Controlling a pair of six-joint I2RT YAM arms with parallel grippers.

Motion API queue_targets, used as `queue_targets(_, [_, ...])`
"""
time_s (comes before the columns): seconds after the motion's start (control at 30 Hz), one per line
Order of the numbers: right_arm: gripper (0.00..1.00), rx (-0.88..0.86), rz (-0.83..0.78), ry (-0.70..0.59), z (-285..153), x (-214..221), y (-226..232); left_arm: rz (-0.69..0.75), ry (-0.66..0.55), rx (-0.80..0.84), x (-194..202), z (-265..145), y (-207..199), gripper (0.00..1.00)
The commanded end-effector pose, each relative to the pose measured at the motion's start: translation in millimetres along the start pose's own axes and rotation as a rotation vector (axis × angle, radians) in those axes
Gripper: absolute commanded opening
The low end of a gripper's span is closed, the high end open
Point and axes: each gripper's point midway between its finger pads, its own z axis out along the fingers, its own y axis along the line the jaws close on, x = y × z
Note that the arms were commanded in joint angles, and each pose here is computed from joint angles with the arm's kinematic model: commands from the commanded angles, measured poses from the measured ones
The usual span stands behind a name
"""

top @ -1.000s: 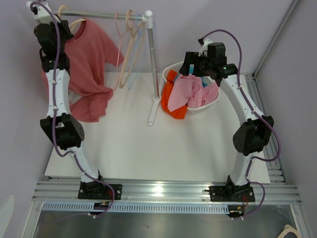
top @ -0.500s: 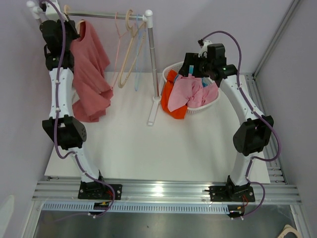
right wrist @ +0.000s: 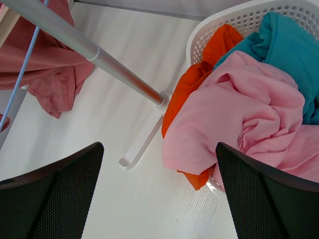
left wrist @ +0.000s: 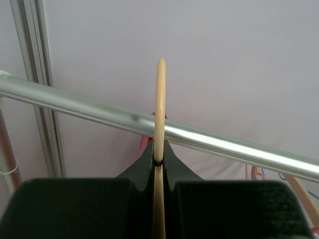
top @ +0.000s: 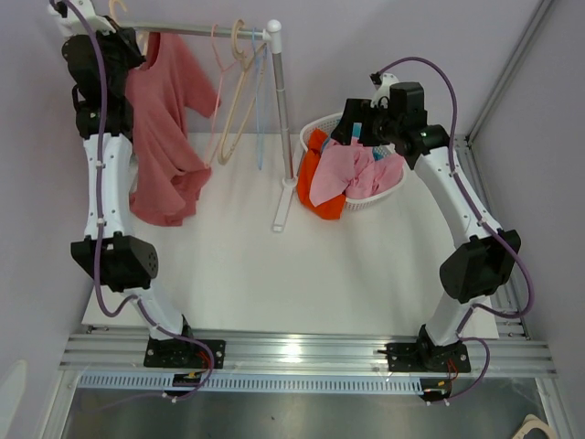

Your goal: Remove the t-shirt from the hanger

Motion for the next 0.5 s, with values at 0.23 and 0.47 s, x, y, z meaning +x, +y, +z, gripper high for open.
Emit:
queue_targets(0.23, [1.0, -0.051, -0.036, -0.053, -26.1, -9.2, 33.7, -0.093, -0.247, -0.022, -87.6, -39.3, -18.9, 0.01])
queue_targets(0.47, [0.99, -0.066, -0.047, -0.047, -28.1, -2.2, 45.5, -0.182, -0.248, 0.043, -94.2, -72.5, -37.1, 0.01])
